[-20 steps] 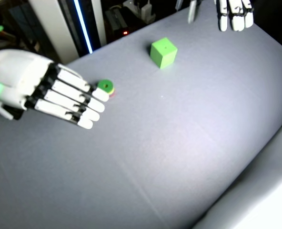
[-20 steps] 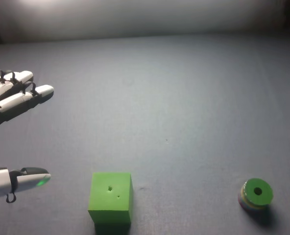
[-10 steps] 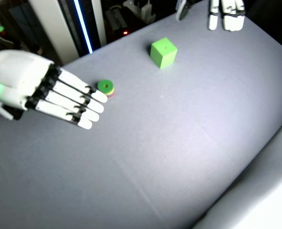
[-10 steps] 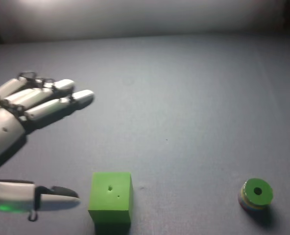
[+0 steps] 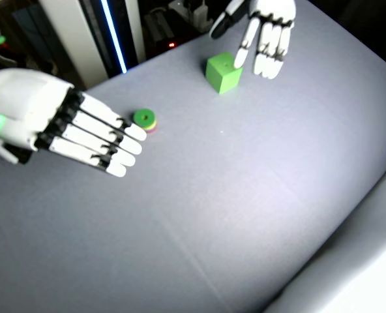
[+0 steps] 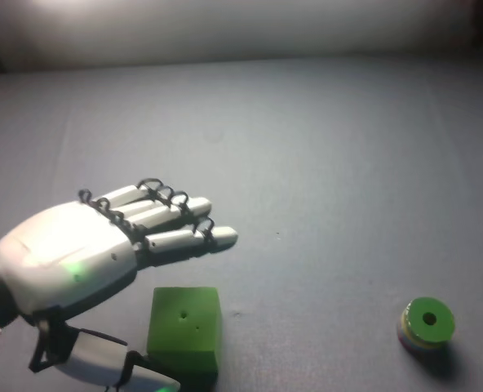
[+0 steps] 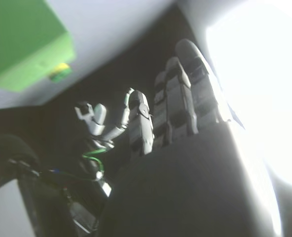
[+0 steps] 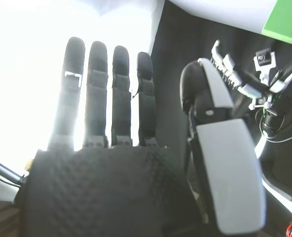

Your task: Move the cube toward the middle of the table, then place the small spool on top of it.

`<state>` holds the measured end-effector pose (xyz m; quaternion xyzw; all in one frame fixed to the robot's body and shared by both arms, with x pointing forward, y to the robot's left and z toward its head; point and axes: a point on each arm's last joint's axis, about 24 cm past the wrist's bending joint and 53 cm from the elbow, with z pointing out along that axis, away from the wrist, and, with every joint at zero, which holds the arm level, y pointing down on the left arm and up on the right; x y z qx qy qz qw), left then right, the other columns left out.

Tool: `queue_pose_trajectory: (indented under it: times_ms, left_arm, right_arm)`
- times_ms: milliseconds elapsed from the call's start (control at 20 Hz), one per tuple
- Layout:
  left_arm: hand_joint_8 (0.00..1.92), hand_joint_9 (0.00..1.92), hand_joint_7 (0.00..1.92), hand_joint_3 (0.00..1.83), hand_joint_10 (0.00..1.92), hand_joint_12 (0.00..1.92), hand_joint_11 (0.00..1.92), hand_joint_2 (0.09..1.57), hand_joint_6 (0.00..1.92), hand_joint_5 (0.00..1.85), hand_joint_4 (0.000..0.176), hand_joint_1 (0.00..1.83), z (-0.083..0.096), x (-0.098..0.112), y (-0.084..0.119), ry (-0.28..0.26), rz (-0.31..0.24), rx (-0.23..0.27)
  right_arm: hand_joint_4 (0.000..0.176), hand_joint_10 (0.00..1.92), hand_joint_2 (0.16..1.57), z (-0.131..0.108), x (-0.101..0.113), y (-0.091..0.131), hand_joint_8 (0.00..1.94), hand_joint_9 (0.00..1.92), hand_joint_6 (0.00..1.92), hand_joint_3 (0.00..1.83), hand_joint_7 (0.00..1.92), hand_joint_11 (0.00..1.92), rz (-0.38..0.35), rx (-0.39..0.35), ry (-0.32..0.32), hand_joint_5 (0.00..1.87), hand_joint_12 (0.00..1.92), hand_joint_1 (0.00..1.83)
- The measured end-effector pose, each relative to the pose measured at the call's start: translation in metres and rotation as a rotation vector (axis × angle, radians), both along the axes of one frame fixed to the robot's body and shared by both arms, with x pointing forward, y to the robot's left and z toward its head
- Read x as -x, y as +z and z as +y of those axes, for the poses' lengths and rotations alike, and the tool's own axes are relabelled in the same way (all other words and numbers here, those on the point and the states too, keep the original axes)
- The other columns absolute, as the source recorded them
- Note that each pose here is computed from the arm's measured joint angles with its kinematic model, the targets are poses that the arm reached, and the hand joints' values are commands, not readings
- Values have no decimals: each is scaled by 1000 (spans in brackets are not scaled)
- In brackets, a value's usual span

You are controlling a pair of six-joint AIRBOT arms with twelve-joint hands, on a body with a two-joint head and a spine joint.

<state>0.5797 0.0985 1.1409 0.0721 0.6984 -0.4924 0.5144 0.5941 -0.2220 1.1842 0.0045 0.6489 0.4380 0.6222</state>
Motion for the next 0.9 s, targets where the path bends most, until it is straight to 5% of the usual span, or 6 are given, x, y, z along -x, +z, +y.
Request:
queue_pose_trajectory:
  times_ms: [500, 600, 650, 700, 750, 900]
  left_arm:
    - [2, 393, 232, 1, 18, 1082, 80, 885, 1, 303, 147, 730, -17, -4, -23, -27, 23, -85]
    - [15, 659, 424, 8, 94, 1241, 333, 991, 7, 429, 91, 947, -19, -4, -26, -29, 29, -87]
    - [53, 818, 648, 7, 154, 1141, 497, 1059, 21, 613, 0, 1122, -19, -3, -26, -31, 30, -85]
    - [1061, 894, 753, 0, 260, 1156, 602, 1199, 13, 752, 0, 1278, -20, -4, -25, -32, 28, -82]
    - [1416, 862, 798, 0, 918, 1360, 737, 1210, 752, 805, 0, 1238, -21, -7, -24, -28, 41, -59]
    - [1663, 769, 681, 0, 1581, 1675, 815, 1266, 1089, 747, 0, 1197, -21, -11, -17, -25, 23, -38]
  right_arm:
    - [0, 2, 1304, 1, 0, -3, 2, 526, 3, 0, 531, 339, 6, 6, 3, 569, 546, 737]
    - [0, 4, 1307, 0, -1, -3, 1, 537, 1, 1, 533, 347, 8, 7, 0, 567, 550, 695]
    - [0, 4, 1305, 0, -1, -4, 4, 537, 2, 0, 540, 341, 8, 10, 1, 569, 546, 691]
    - [0, 3, 1304, 0, -1, -4, 5, 537, 2, 0, 544, 336, 9, 9, 0, 570, 541, 692]
    - [0, 2, 1305, 0, -1, -4, 5, 534, 2, 0, 548, 334, 10, 10, 1, 571, 547, 733]
    - [0, 7, 1302, 1, -1, -6, 5, 551, 4, 0, 554, 356, 14, 9, 1, 579, 560, 747]
